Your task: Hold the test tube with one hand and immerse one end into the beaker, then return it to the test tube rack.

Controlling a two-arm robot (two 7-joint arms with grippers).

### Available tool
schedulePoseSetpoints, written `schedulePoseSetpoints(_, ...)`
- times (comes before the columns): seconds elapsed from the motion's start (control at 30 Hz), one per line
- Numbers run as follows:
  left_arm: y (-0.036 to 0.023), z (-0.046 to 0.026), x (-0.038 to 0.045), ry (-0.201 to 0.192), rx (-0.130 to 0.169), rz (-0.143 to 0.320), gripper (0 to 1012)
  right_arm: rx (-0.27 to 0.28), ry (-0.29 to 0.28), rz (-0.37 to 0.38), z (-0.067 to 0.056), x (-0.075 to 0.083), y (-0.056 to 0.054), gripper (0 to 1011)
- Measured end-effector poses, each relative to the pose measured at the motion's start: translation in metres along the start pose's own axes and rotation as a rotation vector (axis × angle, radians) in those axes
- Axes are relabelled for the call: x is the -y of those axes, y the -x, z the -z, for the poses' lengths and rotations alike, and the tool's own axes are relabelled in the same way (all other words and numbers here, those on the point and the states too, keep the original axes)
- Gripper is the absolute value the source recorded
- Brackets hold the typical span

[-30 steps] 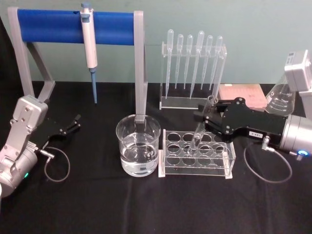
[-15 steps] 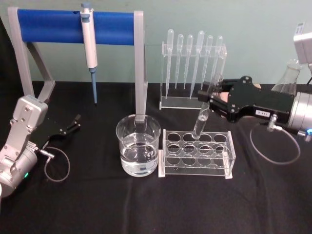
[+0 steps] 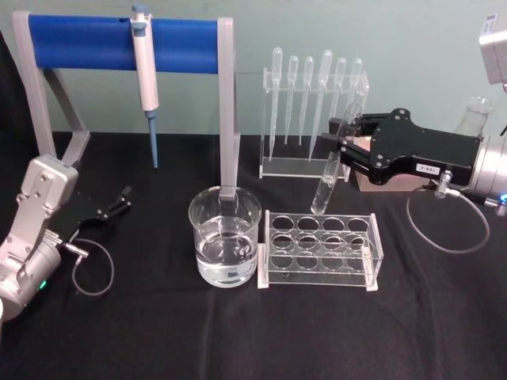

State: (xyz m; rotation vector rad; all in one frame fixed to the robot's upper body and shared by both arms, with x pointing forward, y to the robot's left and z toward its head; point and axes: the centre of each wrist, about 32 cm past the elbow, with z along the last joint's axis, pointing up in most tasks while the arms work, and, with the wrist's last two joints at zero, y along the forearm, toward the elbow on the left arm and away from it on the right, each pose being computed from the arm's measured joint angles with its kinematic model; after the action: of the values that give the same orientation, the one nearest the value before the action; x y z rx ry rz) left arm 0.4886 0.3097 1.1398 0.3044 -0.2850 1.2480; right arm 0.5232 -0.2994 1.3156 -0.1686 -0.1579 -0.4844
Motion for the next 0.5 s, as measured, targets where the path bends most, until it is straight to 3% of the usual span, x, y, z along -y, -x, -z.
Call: schedulePoseSetpoints(0.5, 0.0000, 0.0000, 0.0000, 0.000, 0.000, 0.000, 1000, 0.000, 0.000, 0.001, 0.0006, 0.0002, 0.0004, 225)
